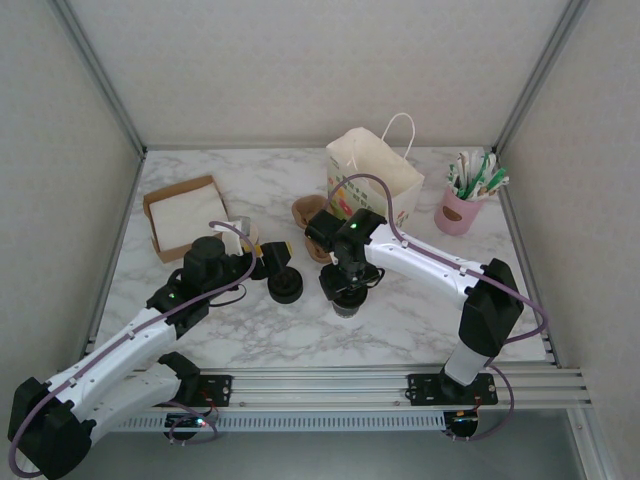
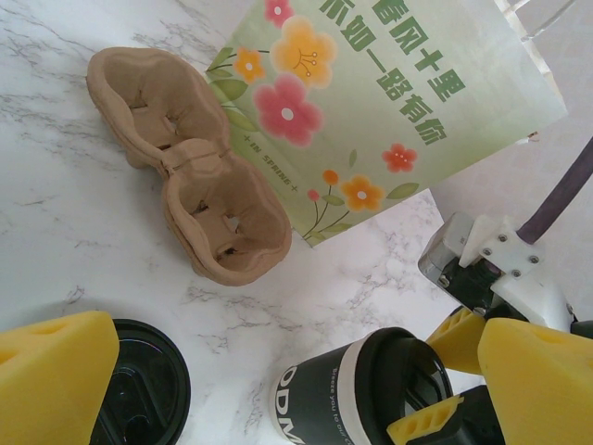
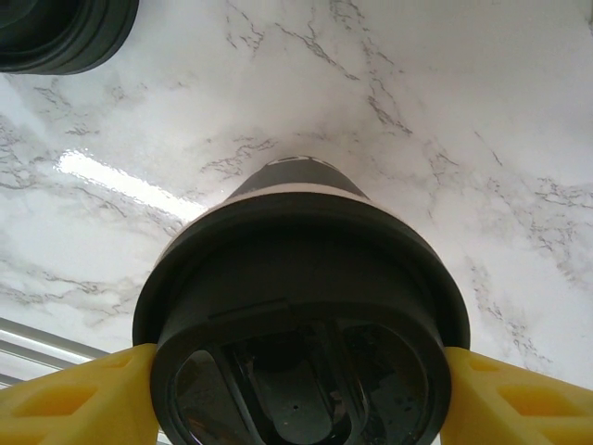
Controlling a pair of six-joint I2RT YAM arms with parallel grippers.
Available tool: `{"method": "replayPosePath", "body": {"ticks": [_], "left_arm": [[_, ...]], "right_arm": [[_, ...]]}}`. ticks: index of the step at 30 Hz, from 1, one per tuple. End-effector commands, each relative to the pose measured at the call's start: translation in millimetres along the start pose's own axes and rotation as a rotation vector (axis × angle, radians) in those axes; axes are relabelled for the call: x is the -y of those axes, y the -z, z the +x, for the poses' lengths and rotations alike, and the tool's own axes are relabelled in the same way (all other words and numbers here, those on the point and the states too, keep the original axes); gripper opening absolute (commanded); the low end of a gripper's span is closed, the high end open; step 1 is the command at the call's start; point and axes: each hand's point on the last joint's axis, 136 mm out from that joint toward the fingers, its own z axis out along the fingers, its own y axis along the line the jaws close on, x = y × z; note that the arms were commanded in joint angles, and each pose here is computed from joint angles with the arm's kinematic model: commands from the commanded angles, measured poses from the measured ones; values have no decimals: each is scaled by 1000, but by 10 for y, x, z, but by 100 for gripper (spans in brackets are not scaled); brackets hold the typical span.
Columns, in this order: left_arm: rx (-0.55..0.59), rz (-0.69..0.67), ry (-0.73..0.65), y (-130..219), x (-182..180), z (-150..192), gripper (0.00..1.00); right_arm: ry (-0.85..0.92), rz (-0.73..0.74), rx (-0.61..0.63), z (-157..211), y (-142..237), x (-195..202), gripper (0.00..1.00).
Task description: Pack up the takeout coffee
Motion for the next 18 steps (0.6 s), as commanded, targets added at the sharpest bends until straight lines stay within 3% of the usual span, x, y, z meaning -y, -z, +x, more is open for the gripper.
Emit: {"method": "replayPosePath", "body": {"ticks": [1,18], "left_arm": [[26,17,-11,5,33,-30,100],[22,19,-8,-5,34,-22,100]], "right_arm": [[-18,-8,1,23,-2,17,70],[-34,27,10,62,58,101,70]]}}
